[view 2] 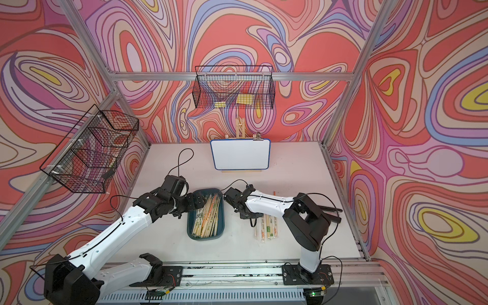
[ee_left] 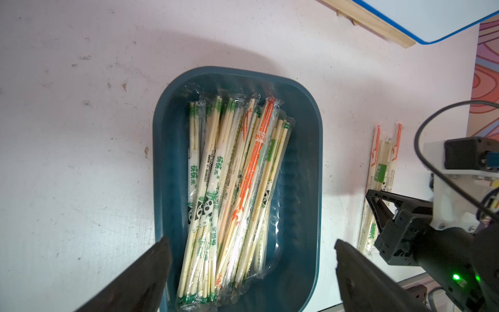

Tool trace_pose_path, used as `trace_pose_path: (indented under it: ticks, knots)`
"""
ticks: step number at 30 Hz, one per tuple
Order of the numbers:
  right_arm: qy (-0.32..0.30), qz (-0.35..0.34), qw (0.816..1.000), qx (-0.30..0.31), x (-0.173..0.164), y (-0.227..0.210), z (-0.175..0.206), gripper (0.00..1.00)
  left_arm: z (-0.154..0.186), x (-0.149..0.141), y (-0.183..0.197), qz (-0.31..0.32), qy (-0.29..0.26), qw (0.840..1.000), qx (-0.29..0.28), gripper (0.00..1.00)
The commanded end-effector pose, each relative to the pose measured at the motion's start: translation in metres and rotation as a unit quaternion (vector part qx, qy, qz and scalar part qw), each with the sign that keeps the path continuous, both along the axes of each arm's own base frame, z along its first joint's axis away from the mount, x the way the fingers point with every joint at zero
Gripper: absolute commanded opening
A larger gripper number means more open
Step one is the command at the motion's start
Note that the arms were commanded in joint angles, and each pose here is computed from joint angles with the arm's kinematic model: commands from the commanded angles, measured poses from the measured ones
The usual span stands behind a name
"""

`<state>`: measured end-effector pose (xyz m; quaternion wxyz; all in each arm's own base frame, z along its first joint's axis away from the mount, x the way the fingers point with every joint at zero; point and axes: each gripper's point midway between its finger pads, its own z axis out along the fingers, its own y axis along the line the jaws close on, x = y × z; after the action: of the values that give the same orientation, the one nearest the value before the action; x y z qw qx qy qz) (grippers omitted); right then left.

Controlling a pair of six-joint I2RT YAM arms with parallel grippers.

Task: Take the paired disposable chopsticks out of the storage box
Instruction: Place the paired disposable chopsticks at the center of the board.

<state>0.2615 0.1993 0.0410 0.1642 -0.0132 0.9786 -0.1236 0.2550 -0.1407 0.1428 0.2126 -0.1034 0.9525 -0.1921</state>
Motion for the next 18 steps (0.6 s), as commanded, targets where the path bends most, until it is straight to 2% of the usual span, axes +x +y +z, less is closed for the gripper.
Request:
trace_pose_path:
  ticks: [1, 18]
  knots:
    - [-0.001, -0.008, 1.000, -0.017, -0.001, -0.010, -0.004, 0.04, 0.009, 0.007, -0.004, 0.002, -0.015, 1.000, -0.005, 1.00]
    - [0.008, -0.011, 1.000, -0.025, 0.001, -0.015, -0.018, 0.08, 0.005, 0.007, -0.002, 0.004, -0.012, 1.000, 0.001, 1.00]
